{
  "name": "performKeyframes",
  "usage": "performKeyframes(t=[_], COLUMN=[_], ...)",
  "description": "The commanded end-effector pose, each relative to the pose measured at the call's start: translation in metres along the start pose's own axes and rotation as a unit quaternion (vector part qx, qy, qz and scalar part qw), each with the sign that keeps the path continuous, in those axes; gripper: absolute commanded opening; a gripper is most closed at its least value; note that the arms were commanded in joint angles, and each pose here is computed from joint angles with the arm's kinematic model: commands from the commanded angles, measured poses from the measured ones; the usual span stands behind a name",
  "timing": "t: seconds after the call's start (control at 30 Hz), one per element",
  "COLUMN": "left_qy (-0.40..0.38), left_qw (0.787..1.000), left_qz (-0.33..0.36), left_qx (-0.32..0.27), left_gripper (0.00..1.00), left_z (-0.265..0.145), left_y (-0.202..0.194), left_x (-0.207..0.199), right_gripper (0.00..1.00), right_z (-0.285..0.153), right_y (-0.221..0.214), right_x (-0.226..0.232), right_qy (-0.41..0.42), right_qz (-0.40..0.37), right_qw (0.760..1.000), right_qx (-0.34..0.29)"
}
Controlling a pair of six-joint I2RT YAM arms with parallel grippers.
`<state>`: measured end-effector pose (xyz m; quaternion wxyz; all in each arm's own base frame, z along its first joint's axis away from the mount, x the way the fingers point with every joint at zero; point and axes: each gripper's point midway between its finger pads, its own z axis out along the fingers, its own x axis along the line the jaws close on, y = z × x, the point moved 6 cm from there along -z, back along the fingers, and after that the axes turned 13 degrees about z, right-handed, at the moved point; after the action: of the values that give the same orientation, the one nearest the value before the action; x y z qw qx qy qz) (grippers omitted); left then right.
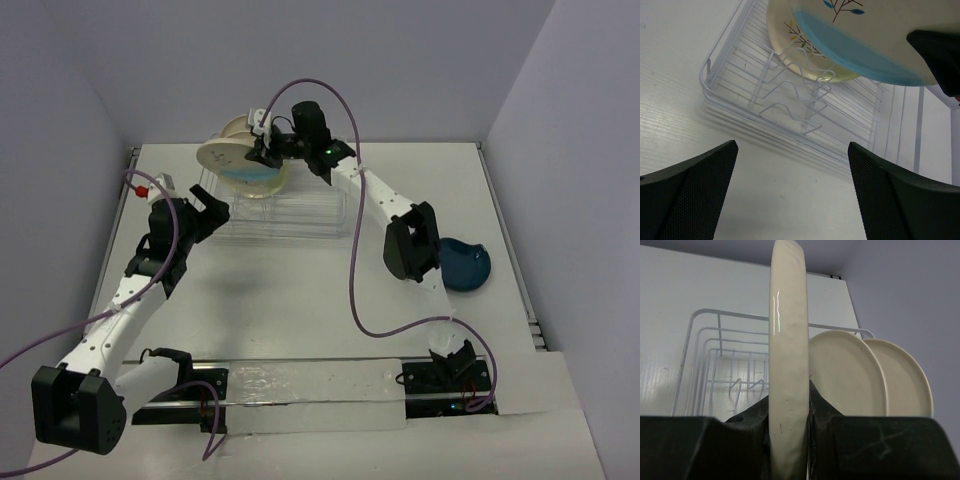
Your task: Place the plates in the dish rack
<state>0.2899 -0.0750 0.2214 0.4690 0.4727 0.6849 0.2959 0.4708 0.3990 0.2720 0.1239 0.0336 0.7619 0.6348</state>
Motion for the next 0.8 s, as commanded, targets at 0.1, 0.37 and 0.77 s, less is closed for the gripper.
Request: performKeyframes(t=[0.1,0.37,0.77], left_qy=[-0.021,-0.021,-0.028], left_qw=[0.999,0.999,0.999], left_qz=[-0.003,-0.002,0.001], left_qx=[-0.026,-0.026,-0.025], left_gripper=[0.99,0.99,0.99], left_z=[-0.003,-0.003,-0.002], left_y=[0.017,0.017,0.017], left_x=[-0.008,-0.008,-0.01], right_gripper=[0.0,0.0,0.0], right_z=[-0.007,0.001,0.013], right_y=[0.065,0.042,0.011], right_x=[-0.009,-0.012,-0.023], right_qy=[0.002,0.009,-0.01], right_qz=[-0.073,-0.055,-0.037], right_qw=[0.992,0.995,0.997], right_qx=[-0.101,-0.087,-0.07])
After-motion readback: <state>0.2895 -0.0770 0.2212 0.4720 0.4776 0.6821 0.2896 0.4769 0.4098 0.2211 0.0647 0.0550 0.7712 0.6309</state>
